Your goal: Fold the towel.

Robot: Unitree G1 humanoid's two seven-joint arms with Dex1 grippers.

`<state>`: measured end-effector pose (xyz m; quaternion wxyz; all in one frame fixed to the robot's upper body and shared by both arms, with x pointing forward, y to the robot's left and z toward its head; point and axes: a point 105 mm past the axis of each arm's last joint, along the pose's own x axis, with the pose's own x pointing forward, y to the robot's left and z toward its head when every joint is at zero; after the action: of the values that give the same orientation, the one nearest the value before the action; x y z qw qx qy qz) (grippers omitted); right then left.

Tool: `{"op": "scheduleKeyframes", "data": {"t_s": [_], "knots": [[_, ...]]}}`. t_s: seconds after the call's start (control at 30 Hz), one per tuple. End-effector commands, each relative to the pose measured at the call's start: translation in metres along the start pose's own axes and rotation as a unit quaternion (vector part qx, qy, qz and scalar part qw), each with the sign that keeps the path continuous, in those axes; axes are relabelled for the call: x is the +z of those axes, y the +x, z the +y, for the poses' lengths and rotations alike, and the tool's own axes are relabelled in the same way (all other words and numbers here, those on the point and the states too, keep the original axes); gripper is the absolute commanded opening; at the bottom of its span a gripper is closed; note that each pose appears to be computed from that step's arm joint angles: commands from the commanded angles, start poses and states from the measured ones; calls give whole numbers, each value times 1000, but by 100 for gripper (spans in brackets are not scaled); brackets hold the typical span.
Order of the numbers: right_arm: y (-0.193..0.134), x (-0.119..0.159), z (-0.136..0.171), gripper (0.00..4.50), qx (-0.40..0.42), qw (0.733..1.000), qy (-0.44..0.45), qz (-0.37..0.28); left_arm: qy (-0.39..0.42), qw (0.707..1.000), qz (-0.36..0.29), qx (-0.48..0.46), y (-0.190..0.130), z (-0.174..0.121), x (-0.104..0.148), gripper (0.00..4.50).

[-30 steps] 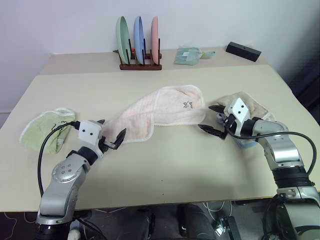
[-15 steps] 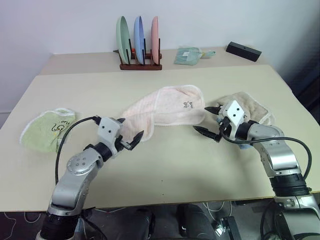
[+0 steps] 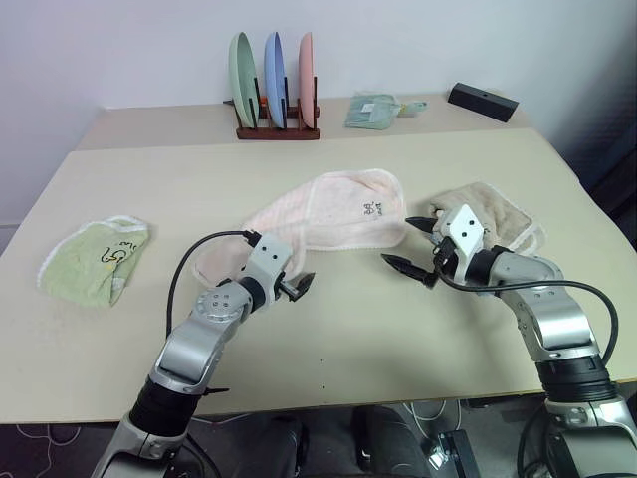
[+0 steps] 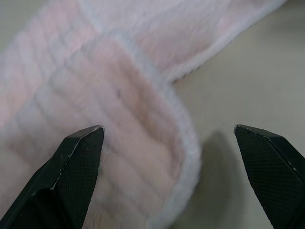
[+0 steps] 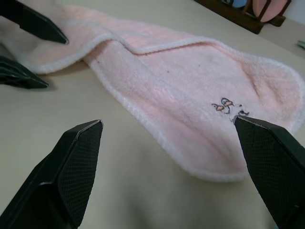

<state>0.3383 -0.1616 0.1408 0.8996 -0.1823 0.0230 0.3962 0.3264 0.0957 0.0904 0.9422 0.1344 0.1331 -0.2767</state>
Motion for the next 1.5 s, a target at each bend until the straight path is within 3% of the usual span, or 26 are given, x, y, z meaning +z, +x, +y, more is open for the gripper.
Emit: {"op": "scheduleKeyframes", "data": {"t_s": [0.03,0.13,0.33,0.53,0.6,0.8,0.93,1.07,1.23,1.33,1.5], "knots": [[5,12,-1,450,0,1000,-15,-25,-16,1000,-5,12,-7,7,3,422],[9,12,0,450,4,999,-15,-30,-14,1000,11,11,-11,7,-5,311],[14,13,4,450,7,999,-16,-37,-16,1000,2,18,-12,13,-2,5],[12,12,6,450,3,999,-14,-39,34,998,-42,11,-21,18,13,1],[9,10,6,450,-1,999,-12,-38,34,997,-69,0,-39,24,19,1],[8,5,13,450,0,999,-4,-35,42,997,-36,48,-98,78,-9,1],[14,8,14,450,4,999,-2,-39,49,996,-17,67,-115,96,-19,1],[19,14,11,450,2,999,-16,-44,39,997,-43,46,-118,91,-12,1],[31,18,-15,450,-39,999,-35,-12,10,998,-46,-39,-125,63,-13,1],[44,17,-34,450,-71,997,9,6,-5,996,-16,-90,-131,47,-23,1],[72,19,-40,450,-52,995,79,27,5,993,22,-117,-135,39,-36,1]]}}
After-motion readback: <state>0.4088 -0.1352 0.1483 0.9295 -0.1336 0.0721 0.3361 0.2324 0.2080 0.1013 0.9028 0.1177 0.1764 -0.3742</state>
